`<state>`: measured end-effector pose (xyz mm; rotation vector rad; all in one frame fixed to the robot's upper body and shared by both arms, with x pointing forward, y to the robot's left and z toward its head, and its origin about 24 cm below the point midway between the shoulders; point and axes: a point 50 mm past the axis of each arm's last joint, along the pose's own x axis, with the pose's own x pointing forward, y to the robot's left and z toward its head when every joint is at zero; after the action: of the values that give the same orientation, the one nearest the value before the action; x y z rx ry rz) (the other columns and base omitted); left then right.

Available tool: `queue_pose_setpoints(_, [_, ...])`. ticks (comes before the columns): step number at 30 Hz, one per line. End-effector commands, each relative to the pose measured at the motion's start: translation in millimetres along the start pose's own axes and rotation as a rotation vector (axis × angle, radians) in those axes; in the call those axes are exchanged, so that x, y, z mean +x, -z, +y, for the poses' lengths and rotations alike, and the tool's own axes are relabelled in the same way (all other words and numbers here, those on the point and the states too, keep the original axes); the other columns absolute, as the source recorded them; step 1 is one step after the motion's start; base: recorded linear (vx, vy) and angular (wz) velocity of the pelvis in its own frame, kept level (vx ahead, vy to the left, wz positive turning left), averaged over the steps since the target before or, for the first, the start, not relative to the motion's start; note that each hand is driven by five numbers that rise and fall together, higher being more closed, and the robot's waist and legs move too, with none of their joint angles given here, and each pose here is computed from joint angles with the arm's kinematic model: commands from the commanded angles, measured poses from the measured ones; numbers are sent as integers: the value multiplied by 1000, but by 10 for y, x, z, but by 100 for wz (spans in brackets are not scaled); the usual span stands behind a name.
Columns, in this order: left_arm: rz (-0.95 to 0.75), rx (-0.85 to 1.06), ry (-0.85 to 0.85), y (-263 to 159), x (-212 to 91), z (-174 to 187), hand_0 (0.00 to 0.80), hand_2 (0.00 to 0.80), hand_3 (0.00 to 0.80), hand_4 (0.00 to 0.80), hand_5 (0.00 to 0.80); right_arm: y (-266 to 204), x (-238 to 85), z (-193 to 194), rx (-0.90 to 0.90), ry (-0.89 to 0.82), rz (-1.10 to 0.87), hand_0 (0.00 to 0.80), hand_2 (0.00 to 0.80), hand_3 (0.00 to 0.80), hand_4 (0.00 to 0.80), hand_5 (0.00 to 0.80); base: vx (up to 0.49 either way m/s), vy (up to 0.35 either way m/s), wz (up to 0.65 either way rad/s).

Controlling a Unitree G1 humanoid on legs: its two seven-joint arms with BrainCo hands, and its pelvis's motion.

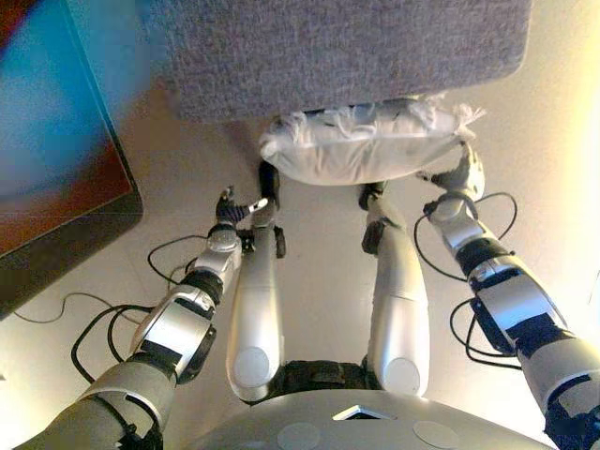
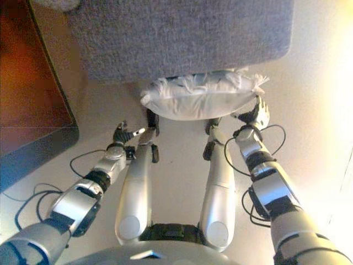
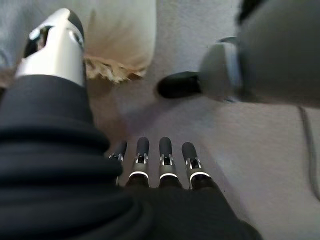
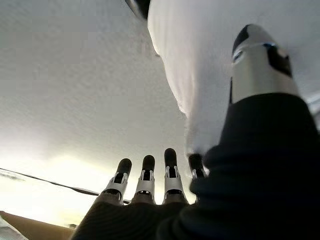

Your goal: Pick up the cushion and take it to the sofa

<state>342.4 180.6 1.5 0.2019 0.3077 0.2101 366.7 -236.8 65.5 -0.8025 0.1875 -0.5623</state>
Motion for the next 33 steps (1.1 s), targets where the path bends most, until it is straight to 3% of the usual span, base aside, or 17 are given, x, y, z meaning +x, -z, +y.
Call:
queue_pose_setpoints(1, [-114,-48,-51,-215,56,166,0,0,0,0,0,-30,70,-191,-36,118,-71,0,0,0,0,0,-18,-3,-10])
queue_pose_setpoints(6, [-263,-62,-46,-658,128,192,0,0,0,0,0,-359,192,-366,-19,188,-151,0,0,0,0,0,-13,9,-8])
queue_pose_setpoints(10, [-331,-72,-15,-950,168,207,0,0,0,0,0,-607,241,-421,60,141,-222,0,0,0,0,0,10,-8,-13])
queue_pose_setpoints(15, [-397,-88,50,-1253,184,152,0,0,0,0,0,-1036,172,-279,108,-21,-360,0,0,0,0,0,19,-2,-6])
queue_pose_setpoints(26, [-500,-162,202,-1747,170,236,0,0,0,0,0,-1186,210,-345,400,-337,-404,0,0,0,0,0,11,-14,-3])
queue_pose_setpoints(33, [-520,-326,462,-1877,72,56,0,0,0,0,0,-1341,76,-274,558,-540,-490,0,0,0,0,0,3,27,-3])
